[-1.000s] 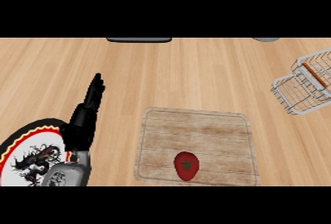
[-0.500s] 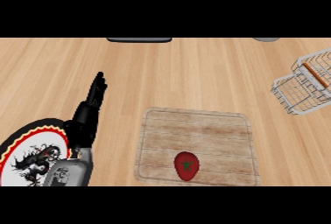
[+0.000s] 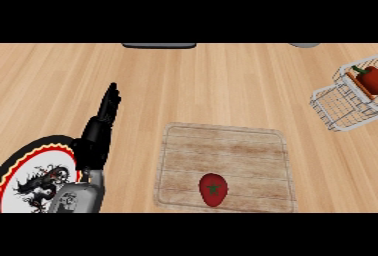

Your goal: Pick the bell pepper from the cutting board and place it in the tiered basket

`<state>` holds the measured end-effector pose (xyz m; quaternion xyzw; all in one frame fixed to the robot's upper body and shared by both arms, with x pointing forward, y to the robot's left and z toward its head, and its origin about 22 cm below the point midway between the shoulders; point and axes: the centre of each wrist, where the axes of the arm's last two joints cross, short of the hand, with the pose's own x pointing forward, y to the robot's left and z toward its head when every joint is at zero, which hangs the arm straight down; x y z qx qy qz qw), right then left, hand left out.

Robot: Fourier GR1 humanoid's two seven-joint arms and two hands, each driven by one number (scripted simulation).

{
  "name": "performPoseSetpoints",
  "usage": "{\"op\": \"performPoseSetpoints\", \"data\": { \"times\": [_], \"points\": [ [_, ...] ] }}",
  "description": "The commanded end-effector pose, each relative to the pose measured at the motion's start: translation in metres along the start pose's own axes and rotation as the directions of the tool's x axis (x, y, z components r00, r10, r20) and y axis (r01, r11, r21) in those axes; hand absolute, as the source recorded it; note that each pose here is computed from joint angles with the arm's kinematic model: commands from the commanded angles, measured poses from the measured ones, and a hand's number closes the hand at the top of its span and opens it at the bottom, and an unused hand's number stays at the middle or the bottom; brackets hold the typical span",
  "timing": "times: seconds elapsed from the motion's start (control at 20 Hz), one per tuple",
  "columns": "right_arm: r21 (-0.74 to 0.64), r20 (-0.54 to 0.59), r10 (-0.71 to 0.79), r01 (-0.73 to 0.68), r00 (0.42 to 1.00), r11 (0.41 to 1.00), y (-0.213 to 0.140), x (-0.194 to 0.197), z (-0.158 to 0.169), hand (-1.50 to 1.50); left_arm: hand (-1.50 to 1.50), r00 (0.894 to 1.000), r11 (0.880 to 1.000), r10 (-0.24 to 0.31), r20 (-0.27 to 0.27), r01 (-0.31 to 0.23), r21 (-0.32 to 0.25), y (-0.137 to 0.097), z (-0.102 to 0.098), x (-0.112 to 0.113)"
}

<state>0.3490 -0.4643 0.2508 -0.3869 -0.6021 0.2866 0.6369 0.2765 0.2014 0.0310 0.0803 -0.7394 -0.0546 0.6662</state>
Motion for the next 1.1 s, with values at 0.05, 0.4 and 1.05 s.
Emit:
{"op": "performPoseSetpoints", "data": {
  "times": [0.05, 0.4, 1.05],
  "points": [
    [-0.124, 0.002, -0.234, 0.232, 0.972, 0.965, -0.029, -0.020, 0.004, -1.50, 0.00, 1.000, 1.000, 0.008, -0.016, -0.008, -0.008, -0.004, 0.006, -0.005],
    [-0.284, -0.121, -0.393, 0.348, 0.911, 0.893, -0.096, -0.079, 0.057, -1.50, 0.00, 1.000, 1.000, 0.006, -0.004, -0.006, 0.018, -0.004, 0.007, -0.001],
    [-0.294, -0.109, -0.557, 0.509, 0.823, 0.809, -0.111, -0.187, 0.172, -1.50, 0.00, 1.000, 0.999, -0.006, -0.007, 0.007, 0.043, 0.008, 0.009, 0.001]
  ]
}}
